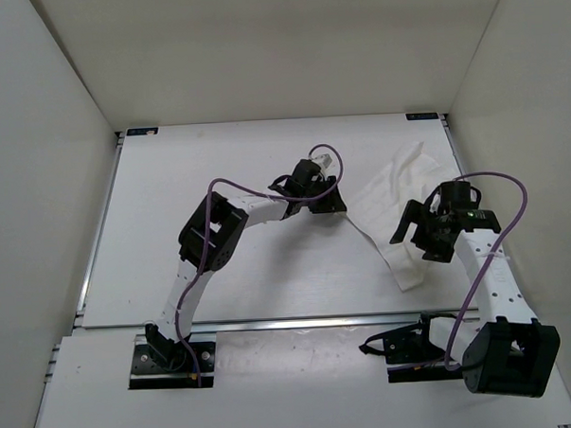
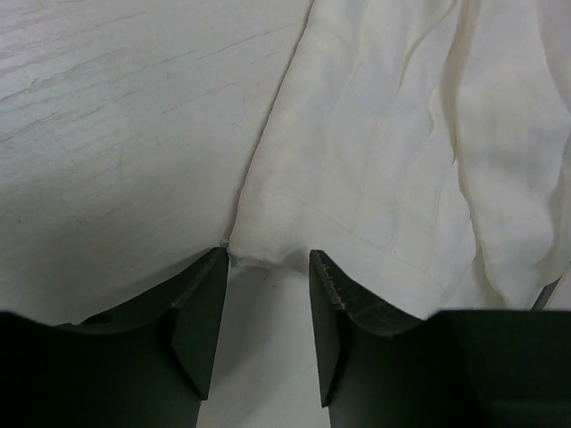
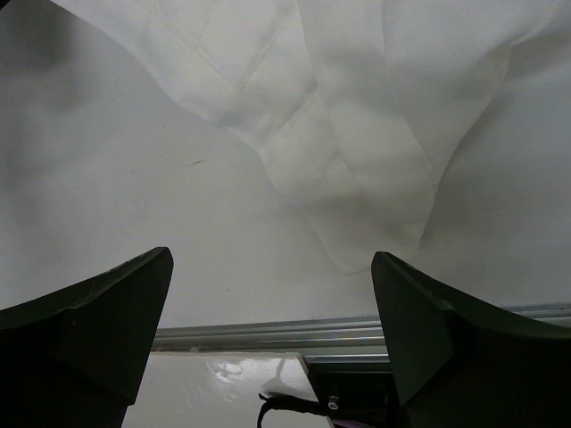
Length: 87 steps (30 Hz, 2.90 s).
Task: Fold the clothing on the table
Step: Move the skirt to the center of the board
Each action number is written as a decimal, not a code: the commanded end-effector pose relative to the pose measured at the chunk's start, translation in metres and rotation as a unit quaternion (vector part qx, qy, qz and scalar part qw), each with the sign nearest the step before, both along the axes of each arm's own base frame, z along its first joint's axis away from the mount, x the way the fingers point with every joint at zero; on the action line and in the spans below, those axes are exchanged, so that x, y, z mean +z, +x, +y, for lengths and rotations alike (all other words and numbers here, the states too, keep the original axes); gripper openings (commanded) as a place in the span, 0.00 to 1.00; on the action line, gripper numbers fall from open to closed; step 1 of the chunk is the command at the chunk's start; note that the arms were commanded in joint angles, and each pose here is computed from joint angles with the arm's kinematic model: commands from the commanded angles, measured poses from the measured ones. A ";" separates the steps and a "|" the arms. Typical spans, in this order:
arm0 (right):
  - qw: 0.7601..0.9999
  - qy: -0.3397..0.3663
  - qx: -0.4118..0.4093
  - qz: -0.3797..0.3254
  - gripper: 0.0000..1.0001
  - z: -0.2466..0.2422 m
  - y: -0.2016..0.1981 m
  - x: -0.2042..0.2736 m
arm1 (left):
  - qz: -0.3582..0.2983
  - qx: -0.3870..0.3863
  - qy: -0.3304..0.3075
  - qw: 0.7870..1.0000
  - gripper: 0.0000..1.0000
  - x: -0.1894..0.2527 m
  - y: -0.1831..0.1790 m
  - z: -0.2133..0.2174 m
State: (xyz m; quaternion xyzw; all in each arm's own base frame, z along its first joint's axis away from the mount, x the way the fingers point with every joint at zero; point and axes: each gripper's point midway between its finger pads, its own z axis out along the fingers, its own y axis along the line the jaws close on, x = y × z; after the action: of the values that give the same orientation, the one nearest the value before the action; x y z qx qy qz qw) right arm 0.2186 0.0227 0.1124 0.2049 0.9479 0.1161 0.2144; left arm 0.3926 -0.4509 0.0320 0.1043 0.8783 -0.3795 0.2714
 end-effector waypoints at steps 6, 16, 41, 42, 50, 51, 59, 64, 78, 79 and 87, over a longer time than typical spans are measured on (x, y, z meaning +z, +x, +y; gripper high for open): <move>1.000 -0.005 -0.008 -0.024 0.89 0.000 0.007 0.023 | 0.028 0.033 0.046 0.998 0.20 -0.025 0.000 0.004; 1.000 0.000 0.014 -0.020 0.86 0.010 0.010 0.016 | 0.025 0.131 0.062 0.989 0.00 -0.019 0.016 0.062; 0.987 0.065 0.114 0.093 0.80 0.087 -0.062 -0.078 | 0.053 0.143 0.122 0.981 0.00 0.003 -0.088 0.173; 0.988 0.070 0.110 0.082 0.78 0.088 -0.057 -0.077 | 0.053 0.146 0.120 0.981 0.00 0.006 -0.088 0.175; 0.998 0.026 0.042 0.035 0.64 0.063 -0.030 -0.073 | 0.058 0.141 0.127 0.980 0.00 0.004 -0.092 0.183; 0.998 0.031 0.038 0.033 0.63 0.062 -0.031 -0.073 | 0.062 0.137 0.130 0.980 0.00 0.001 -0.096 0.184; 0.996 0.043 0.041 0.065 0.51 0.065 -0.044 -0.084 | 0.064 0.143 0.121 0.980 0.00 0.000 -0.092 0.181; 0.993 0.062 0.052 0.081 0.46 0.073 -0.052 -0.092 | 0.065 0.141 0.123 0.980 0.00 0.000 -0.093 0.181; 0.994 0.061 0.040 0.086 0.00 0.070 -0.057 -0.105 | 0.058 0.138 0.124 0.981 0.00 0.004 -0.088 0.177; 0.994 0.061 0.037 0.077 0.00 0.068 -0.050 -0.100 | 0.059 0.137 0.123 0.981 0.00 0.005 -0.088 0.177; 0.997 0.061 0.041 -0.021 0.00 0.049 0.031 -0.048 | 0.032 0.165 0.144 0.975 0.00 0.034 -0.092 0.216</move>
State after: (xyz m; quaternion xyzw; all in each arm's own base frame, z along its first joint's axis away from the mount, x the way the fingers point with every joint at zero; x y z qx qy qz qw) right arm 0.2058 0.0795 0.0426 0.2063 0.9482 0.1831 0.1576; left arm 0.2985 -0.2530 0.0337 -0.0163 0.9460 -0.2089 0.2472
